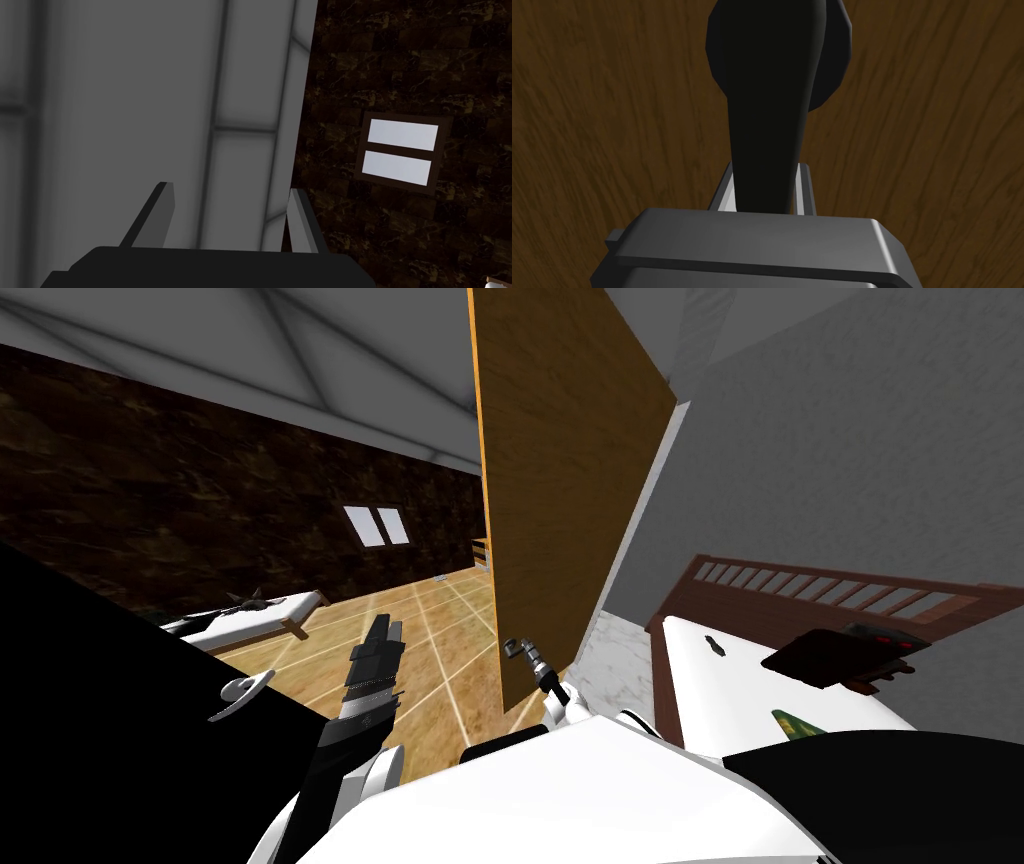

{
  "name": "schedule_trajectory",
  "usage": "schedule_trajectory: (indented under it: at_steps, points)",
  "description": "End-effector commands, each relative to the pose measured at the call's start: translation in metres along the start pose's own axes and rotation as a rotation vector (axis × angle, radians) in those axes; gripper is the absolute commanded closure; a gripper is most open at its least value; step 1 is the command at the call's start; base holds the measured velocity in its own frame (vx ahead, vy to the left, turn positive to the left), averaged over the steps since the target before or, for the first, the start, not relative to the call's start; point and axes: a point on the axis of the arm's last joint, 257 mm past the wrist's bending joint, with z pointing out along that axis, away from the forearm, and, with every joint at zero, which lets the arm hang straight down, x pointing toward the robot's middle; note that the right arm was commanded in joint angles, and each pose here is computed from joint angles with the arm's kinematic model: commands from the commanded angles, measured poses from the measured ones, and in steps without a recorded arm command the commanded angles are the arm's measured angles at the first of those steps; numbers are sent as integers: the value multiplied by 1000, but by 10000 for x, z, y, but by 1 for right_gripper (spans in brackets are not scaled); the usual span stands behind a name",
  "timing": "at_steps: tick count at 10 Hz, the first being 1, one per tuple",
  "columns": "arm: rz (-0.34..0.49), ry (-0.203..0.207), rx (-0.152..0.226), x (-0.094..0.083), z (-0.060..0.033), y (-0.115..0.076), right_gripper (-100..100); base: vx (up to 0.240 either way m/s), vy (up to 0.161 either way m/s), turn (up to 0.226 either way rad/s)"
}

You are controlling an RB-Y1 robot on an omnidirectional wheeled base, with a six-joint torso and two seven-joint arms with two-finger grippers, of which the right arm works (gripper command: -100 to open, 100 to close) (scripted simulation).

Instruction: Push the door open

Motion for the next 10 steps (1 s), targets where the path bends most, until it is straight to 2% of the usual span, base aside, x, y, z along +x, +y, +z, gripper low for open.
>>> schedule_trajectory:
  at_steps: [1,2,5,6,10]
  points:
    - [-5,-7,-2,-50,-12,21,100,1,-8,17]
    - [-2,-40,-2,-156,-20,19,100,86,108,-67]
    - [1,-61,-1,-218,-25,17,100,101,120,-58]
    - [7,-91,-1,-295,-33,15,100,123,86,-42]
    - [24,-139,0,-391,-46,7,100,150,149,-62]
